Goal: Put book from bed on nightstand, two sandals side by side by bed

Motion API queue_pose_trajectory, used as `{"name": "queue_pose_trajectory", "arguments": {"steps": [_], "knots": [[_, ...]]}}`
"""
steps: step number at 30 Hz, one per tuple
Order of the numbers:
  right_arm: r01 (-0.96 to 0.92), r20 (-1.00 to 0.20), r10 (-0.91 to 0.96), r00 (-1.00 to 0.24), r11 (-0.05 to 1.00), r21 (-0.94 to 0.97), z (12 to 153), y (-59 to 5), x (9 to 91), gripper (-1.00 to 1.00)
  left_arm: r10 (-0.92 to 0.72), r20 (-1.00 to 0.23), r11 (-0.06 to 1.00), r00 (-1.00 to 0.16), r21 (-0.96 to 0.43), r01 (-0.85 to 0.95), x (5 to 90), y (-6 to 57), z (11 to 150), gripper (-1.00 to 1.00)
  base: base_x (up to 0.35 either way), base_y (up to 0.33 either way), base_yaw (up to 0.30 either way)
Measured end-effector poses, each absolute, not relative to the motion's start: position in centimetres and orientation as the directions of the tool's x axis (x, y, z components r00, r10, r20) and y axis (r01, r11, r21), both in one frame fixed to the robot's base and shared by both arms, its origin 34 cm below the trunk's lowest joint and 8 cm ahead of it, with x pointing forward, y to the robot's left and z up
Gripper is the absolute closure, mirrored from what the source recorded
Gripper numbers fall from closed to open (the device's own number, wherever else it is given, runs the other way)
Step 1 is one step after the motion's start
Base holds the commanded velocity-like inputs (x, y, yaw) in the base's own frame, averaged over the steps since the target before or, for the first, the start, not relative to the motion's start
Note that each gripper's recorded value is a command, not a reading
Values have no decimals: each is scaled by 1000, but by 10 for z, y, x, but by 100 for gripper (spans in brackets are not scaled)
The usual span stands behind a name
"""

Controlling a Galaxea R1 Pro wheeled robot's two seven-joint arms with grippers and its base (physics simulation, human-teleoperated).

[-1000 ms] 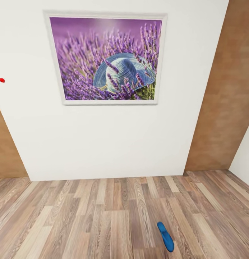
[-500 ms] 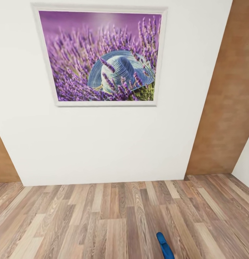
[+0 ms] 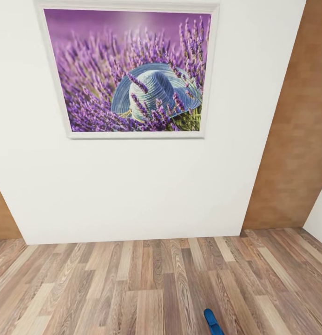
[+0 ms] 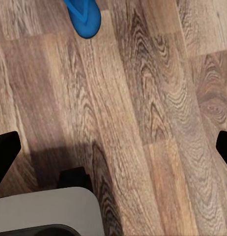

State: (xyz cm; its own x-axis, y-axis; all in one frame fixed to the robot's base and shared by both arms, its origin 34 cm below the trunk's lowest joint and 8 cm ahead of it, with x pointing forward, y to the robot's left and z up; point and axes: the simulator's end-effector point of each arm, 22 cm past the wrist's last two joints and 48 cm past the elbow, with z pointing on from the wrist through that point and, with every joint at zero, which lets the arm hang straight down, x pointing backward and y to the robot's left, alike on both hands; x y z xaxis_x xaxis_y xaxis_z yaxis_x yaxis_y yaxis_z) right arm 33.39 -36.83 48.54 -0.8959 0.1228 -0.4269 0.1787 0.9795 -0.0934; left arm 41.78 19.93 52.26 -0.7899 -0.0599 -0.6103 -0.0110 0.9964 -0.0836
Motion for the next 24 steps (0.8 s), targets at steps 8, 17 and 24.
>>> {"name": "queue_pose_trajectory", "arguments": {"steps": [8, 17, 24], "knots": [[179, -427, 123, -896, 979, -93, 485, -368, 334, -100, -59, -611, 996, -790, -83, -9, 418, 199, 523, -100, 2, 0, 221], [179, -427, 123, -896, 979, -93, 485, -368, 334, -100, -59, -610, 996, -790, -84, -9, 418, 199, 523, -100, 0, 0, 186], [179, -427, 123, -896, 979, -93, 485, -368, 334, -100, -59, -611, 996, -790, -84, -10, 418, 199, 523, -100, 7, -16, 102]]}}
